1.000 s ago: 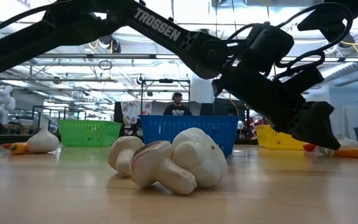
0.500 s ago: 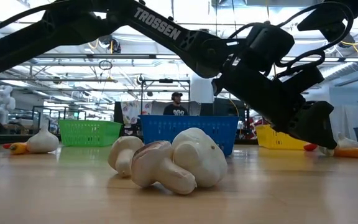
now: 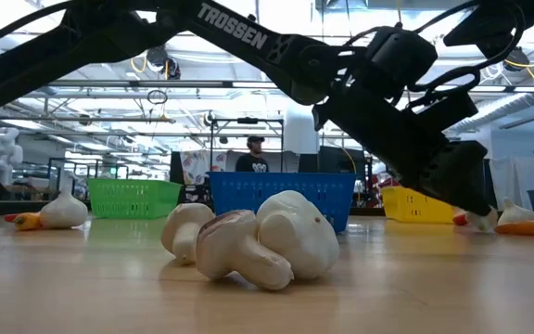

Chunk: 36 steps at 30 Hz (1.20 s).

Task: Sort produce into baskets
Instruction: Put the green mushroom into the blue bin

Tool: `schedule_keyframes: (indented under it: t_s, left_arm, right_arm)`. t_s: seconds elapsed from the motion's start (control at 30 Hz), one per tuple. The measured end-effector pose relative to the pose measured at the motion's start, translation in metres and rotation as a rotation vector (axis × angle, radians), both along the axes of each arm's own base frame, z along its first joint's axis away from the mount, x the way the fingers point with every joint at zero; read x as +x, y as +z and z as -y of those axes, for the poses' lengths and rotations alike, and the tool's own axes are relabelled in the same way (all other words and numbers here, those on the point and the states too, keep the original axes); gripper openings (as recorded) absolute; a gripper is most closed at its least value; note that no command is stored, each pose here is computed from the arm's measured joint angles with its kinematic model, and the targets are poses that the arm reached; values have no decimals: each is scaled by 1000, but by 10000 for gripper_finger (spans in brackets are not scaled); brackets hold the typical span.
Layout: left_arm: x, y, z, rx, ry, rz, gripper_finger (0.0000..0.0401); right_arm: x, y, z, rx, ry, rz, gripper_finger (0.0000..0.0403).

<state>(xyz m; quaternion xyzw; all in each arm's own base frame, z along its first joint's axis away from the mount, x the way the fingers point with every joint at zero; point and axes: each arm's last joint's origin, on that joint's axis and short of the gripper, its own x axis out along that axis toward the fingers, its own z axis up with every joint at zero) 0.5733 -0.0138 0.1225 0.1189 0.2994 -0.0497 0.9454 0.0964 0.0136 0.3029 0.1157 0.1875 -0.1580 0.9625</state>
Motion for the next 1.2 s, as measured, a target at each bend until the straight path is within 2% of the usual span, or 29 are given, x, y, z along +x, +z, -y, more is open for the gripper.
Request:
schedule_keyframes:
  t_s: [0.23,0.6,0.87,1.13,1.2]
  left_arm:
    - [-1,3,0,0,-1,0,30]
    - [-8,36,0,2,-1,-13,28]
    - [-40,87,2,27,-24,-199,28]
    - [-73,129,15,35,-49,-325,28]
    - [-81,132,17,38,-53,-383,28]
  right_arm:
    - [0,0,0,0,0,0,0]
    - [1,-1,0,-13,3,-12,0]
    - [5,-2,-2,-19,2,-29,0]
    - [8,-3,-2,-18,1,-34,0]
    - [8,-2,-2,-13,3,-24,0]
